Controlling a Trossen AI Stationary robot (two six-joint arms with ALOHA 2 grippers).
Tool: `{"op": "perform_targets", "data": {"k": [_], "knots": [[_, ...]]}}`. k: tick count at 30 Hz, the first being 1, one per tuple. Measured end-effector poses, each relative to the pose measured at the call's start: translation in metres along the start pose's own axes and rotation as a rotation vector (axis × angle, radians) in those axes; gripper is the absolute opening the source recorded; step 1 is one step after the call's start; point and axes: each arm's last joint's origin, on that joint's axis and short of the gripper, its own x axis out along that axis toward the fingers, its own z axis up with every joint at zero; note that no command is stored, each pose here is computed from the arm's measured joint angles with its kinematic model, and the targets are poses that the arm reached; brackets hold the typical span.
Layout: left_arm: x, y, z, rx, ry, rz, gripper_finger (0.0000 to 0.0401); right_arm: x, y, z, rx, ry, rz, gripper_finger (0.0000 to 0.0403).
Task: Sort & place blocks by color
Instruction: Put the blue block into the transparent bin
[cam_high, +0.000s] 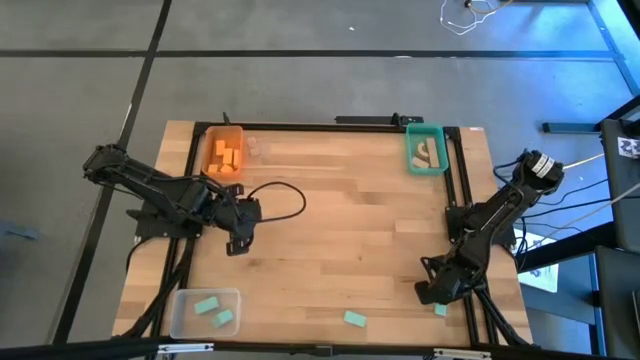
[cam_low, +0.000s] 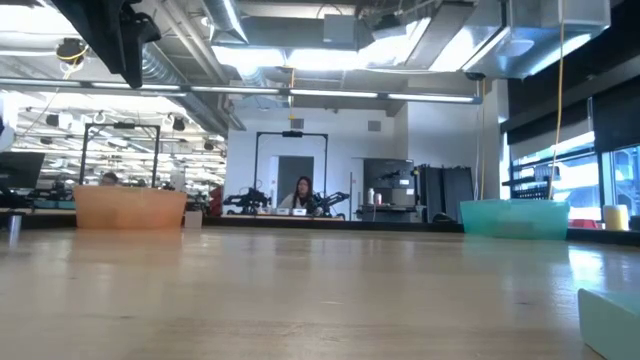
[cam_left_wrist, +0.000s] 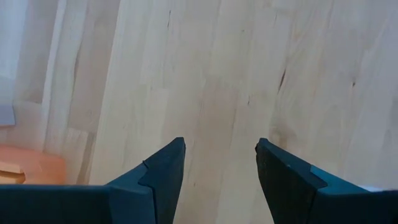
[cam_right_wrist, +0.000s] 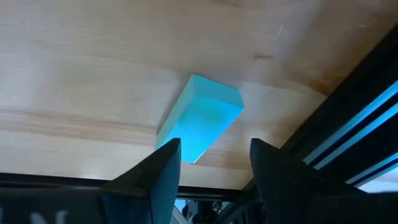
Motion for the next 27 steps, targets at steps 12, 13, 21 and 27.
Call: {"op": "perform_targets", "data": {"k": [12, 13, 21, 27], "knots": [[0.0000, -0.0005, -0.0003, -0.001, 0.009, -0.017, 0.0188, -0.0001, -0.0010, 0.0017, 0.019, -0.035, 0.002, 0.0193], [0.0000, -0.0005, -0.0003, -0.001, 0.009, -0.017, 0.0188, 0.0000, -0.0010, 0.0018, 0.019, -0.035, 0.002, 0.0193], [0.0000, -0.0005, -0.0003, -0.001, 0.009, -0.017, 0.0188, 0.0001, -0.0005, 0.0014, 0.010, -0.030, 0.006, 0.0193], [0.0000, -0.0005, -0.0003, 0.010, 0.010, -0.017, 0.0188, 0.0001, -0.0001, 0.0021, -0.003, -0.050, 0.024, 0.0193]]}}
